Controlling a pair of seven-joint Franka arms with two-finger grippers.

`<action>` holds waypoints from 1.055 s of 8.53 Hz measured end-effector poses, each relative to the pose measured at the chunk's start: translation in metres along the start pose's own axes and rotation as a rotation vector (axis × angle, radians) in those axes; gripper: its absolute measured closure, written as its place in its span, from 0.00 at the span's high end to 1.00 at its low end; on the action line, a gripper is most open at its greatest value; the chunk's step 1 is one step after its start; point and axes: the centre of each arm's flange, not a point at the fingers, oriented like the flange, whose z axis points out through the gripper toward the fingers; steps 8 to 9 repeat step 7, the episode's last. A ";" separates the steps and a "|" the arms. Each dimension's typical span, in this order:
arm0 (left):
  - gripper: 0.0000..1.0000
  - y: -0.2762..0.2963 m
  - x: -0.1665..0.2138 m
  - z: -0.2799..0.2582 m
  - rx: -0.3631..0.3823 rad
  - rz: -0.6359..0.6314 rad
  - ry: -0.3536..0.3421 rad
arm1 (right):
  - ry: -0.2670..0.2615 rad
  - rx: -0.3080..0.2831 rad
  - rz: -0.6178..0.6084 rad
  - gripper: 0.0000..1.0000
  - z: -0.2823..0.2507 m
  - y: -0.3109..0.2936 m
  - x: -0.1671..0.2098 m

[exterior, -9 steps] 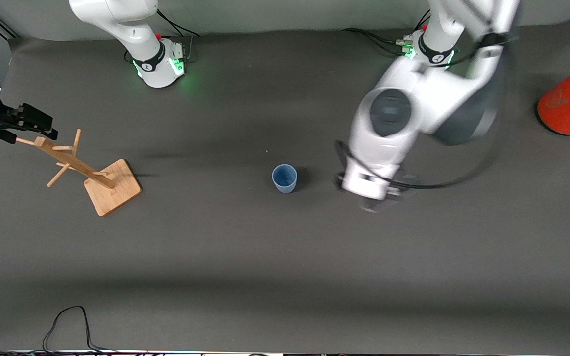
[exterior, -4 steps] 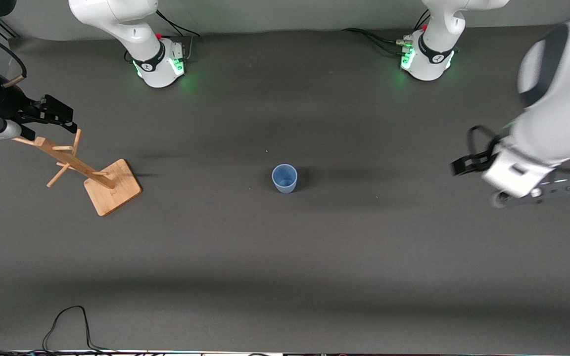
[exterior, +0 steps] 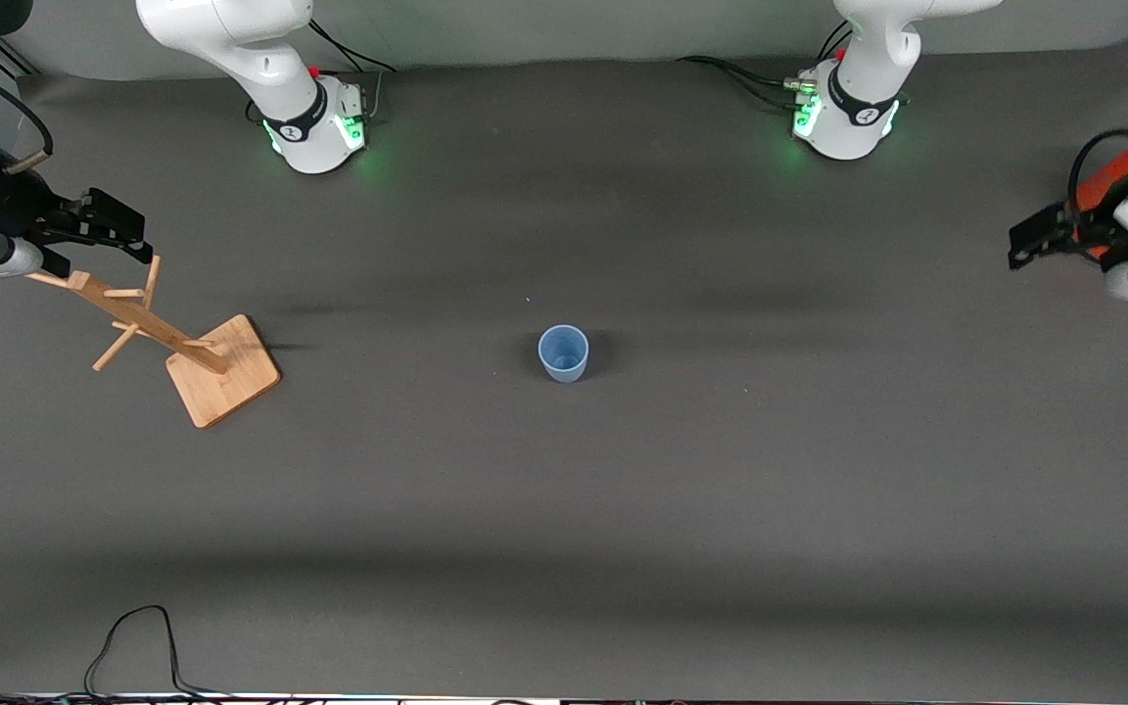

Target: Rotate and upright cup with both arms

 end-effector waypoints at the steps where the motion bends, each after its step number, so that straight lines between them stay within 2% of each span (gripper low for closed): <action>1: 1.00 0.001 -0.004 -0.004 -0.003 0.000 0.008 | -0.001 0.000 0.000 1.00 0.001 0.000 0.000; 9: 1.00 0.003 -0.003 -0.001 -0.004 0.004 0.011 | 0.000 0.008 -0.053 1.00 0.001 0.003 0.001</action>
